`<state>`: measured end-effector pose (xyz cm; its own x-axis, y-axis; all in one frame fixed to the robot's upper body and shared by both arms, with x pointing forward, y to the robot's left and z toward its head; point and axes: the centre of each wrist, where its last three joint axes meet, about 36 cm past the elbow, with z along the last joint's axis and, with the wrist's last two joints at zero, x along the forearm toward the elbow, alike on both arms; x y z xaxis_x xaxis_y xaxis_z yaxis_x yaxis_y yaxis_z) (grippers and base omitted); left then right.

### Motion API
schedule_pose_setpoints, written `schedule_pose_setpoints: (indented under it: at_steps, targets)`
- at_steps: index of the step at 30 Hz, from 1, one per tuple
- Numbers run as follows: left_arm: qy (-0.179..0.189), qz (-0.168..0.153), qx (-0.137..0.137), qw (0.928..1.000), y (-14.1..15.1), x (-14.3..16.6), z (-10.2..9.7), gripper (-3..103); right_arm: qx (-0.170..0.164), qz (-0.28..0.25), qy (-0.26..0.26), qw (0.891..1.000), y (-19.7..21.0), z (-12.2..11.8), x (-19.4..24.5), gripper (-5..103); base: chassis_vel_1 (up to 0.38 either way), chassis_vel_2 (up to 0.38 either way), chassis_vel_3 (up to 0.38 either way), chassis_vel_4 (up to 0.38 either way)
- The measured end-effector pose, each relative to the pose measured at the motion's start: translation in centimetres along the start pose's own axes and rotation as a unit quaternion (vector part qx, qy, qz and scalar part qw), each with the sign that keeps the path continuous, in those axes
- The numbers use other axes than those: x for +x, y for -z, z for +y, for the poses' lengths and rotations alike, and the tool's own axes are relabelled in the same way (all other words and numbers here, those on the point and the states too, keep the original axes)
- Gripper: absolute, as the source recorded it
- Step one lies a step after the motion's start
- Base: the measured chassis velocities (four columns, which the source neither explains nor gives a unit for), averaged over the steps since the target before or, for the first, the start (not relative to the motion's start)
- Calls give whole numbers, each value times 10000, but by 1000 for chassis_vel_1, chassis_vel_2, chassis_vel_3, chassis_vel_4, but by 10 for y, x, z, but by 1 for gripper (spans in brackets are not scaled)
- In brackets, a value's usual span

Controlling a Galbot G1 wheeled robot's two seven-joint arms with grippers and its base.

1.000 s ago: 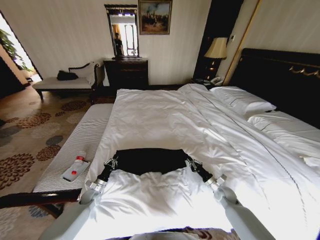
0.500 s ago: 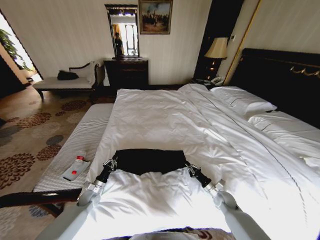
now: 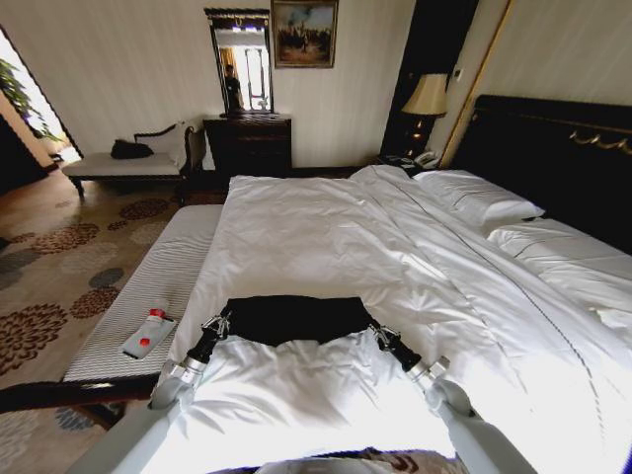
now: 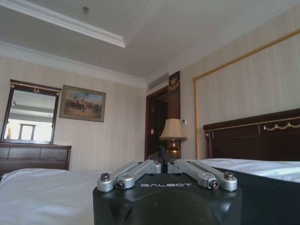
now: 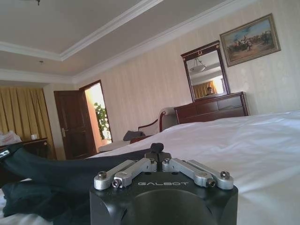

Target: Fold the clothes on the bed.

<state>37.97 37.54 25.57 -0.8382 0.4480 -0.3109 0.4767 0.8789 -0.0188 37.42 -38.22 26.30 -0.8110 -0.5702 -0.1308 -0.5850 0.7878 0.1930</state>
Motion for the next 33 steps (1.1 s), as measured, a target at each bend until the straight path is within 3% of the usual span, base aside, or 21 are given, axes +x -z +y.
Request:
schedule_pose_setpoints:
  at_steps: [6, 11, 14, 16, 17, 18, 20, 21, 23, 24, 26, 29, 30, 31, 32, 33]
  targets:
    - [-163, 40, -50, 9998, 5, 5, 4, 1, 5, 5, -11, 10000, 1, -3, -4, 0, 0, 0, 0, 0]
    - [-510, 64, -49, 9987, 9, 12, 7, -1, -10, 88, 40, 10000, -3, 3, 5, -1, 0, 0, 0, 0]
    - [-763, 92, -8, 9970, 16, 20, 7, 15, -2, 130, 117, 9998, -5, 6, 14, 13, 0, 0, 0, 0]
    - [-837, 126, -12, 9964, 19, 25, 8, 21, 2, 142, 125, 9998, -4, 7, 17, 13, 0, 0, 0, 0]
    - [-956, 197, -27, 9952, 23, 33, 12, 27, 22, 168, 134, 9998, -4, 9, 22, 24, 0, 0, 0, 0]
    - [-956, 197, -27, 9952, 23, 33, 12, 27, 22, 168, 134, 9998, -4, 9, 22, 24, 0, 0, 0, 0]
    - [-1097, 278, -45, 9936, 29, 44, 18, 31, 82, 203, 133, 9997, -3, 9, 28, 28, 0, 0, 0, 0]
    - [-1172, 322, -64, 9926, 35, 52, 24, 43, 162, 223, 131, 9995, -1, 7, 31, 34, 0, 0, 0, 0]
    - [-1207, 317, -86, 9921, 40, 56, 30, 43, 201, 228, 124, 9995, 0, 5, 33, 40, 0, 0, 0, 0]
    - [-1213, 302, -115, 9921, 46, 59, 36, 48, 233, 233, 104, 9994, 2, 3, 36, 45, 0, 0, 0, 0]
    - [-1128, 260, -140, 9932, 53, 62, 43, 54, 237, 213, 60, 9995, 6, 1, 40, 51, 0, 0, 0, 0]
    - [-520, 6, -206, 9984, 68, 56, 50, 70, 192, 30, -163, 9997, 21, 1, 45, 67, 0, 0, 0, 0]
    - [-520, 6, -206, 9984, 68, 56, 50, 70, 192, 30, -163, 9997, 21, 1, 45, 67, 0, 0, 0, 0]
    - [-305, -96, -213, 9993, 71, 51, 49, 75, 177, 2, -264, 9995, 27, 2, 46, 67, 0, 0, 0, 0]
    - [-11, -225, -197, 9996, 75, 44, 44, 80, 177, -19, -406, 9990, 37, 3, 49, 78, 0, 0, 0, 0]
    - [266, -291, -179, 9991, 78, 37, 39, 86, 165, -7, -520, 9985, 45, 4, 50, 78, 0, 0, 0, 0]
